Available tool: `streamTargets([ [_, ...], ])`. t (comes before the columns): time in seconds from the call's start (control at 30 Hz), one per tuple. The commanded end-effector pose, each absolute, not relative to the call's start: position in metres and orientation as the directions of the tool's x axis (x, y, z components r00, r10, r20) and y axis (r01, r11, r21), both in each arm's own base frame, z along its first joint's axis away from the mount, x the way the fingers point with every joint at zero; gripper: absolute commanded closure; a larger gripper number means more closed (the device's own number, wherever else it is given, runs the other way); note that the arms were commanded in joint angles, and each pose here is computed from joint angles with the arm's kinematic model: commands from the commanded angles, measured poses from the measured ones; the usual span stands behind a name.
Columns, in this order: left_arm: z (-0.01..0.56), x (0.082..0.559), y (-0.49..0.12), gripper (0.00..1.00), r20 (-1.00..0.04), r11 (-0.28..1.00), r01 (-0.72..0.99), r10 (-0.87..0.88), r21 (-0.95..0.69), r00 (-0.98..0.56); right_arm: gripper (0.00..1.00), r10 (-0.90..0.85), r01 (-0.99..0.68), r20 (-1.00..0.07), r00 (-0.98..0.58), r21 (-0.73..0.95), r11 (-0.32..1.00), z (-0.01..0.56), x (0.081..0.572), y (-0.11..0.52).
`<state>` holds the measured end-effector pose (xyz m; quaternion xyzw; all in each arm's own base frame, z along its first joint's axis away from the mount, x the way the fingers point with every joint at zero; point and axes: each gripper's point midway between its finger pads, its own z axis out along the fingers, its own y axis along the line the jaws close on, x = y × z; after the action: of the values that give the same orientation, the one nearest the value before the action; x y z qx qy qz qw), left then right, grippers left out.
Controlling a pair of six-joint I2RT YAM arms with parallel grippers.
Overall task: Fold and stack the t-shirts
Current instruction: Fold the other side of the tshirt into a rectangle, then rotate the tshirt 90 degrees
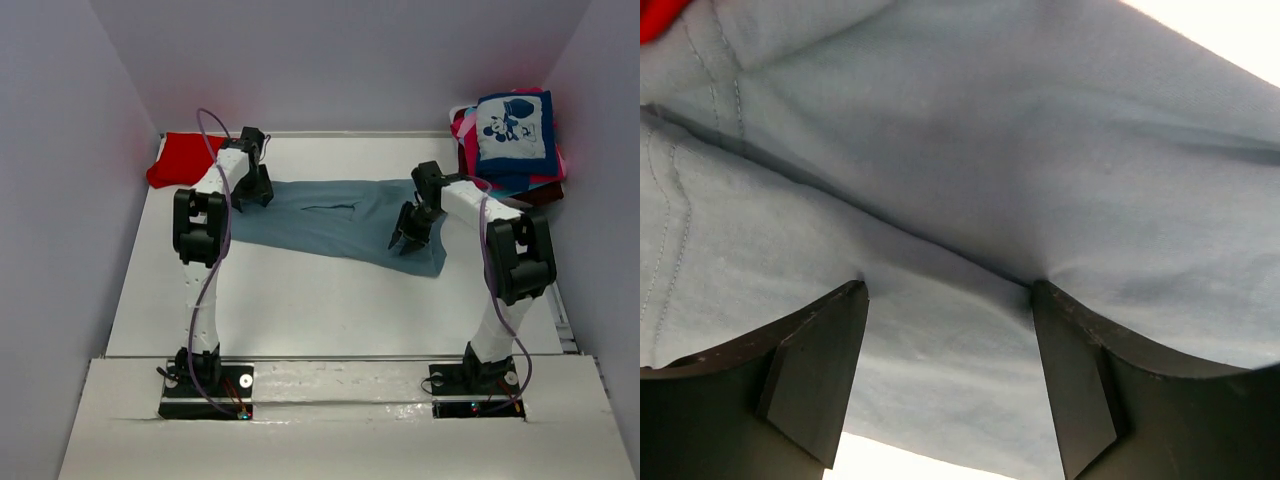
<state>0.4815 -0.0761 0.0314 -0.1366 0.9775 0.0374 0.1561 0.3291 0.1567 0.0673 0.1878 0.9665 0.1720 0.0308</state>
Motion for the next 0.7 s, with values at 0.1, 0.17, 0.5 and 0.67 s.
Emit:
streamTargets([
  [0.1,0.018,0.46,-0.059,0.22,-0.274,0.943,-0.311,-0.271,0.117,-0.923,0.56,0.426,0.393,-0.012,-0.905,0.363,0.845,0.066,0.321,0.154],
  [0.17,0.011,0.454,-0.058,0.22,-0.253,0.943,-0.307,-0.269,0.127,-0.929,0.56,0.434,0.409,0.011,-0.901,0.359,0.839,0.057,0.315,0.155],
  [0.5,-0.003,0.432,-0.046,0.21,-0.196,0.935,-0.303,-0.267,0.186,-0.943,0.56,0.516,0.48,-0.006,-0.856,0.358,0.801,0.048,0.3,0.148],
  [0.67,-0.013,0.402,-0.051,0.22,-0.138,0.942,-0.297,-0.277,0.154,-0.951,0.56,0.556,0.505,-0.052,-0.83,0.354,0.787,0.052,0.306,0.142],
])
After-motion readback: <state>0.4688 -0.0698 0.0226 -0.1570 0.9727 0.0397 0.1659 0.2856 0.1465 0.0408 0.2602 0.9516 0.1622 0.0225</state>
